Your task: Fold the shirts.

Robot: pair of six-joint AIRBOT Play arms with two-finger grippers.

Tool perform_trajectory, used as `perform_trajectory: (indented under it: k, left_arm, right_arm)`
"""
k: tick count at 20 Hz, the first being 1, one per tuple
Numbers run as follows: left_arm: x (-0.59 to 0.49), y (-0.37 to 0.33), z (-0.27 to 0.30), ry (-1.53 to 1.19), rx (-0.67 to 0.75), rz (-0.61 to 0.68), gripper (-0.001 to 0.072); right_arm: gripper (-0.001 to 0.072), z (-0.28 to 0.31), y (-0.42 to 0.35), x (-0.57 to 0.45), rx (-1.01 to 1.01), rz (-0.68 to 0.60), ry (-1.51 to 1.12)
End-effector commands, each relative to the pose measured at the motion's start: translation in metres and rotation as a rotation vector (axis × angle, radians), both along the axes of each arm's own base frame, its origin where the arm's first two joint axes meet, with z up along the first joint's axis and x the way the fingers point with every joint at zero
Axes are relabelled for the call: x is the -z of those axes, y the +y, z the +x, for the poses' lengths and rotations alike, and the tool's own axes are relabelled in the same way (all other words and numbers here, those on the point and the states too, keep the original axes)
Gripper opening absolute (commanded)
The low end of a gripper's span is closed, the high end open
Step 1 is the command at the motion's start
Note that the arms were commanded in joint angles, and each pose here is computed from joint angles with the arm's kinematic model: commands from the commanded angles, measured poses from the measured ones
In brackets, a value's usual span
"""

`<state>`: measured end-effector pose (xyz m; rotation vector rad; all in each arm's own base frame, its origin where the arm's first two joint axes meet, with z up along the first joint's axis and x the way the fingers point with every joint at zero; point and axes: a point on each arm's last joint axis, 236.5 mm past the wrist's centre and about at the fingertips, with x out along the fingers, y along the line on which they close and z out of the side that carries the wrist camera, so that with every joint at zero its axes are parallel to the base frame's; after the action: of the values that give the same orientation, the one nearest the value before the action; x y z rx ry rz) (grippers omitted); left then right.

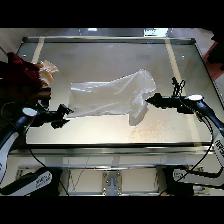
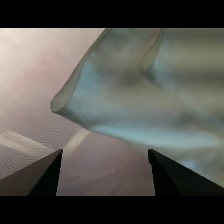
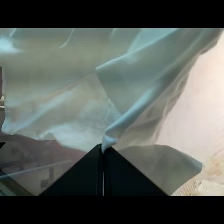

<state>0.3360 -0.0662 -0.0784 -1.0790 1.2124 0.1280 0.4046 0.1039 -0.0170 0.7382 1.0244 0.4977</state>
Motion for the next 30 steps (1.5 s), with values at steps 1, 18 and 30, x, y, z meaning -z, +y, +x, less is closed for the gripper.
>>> perform_trajectory:
  k: [1, 18, 30]
  left_arm:
    - [0.009, -0.001, 0.01, -0.005, -0.049, -0.036, 0.0602]
    - [-0.014, 0.008, 0.068, -0.218, -0.08, -0.034, 0.0013]
    - [-0.529, -0.005, -0.045, -1.521, 0.177, 0.614, 0.0011]
  right_arm:
    - [0.003, -0.003, 0.003, -0.002, -0.016, 0.01, 0.004]
    - [0.0029, -0.001, 0.008, -0.029, -0.006, 0.053, -0.045]
    - [0.0024, -0.167, -0.058, -0.409, 0.346, -0.508, -0.964]
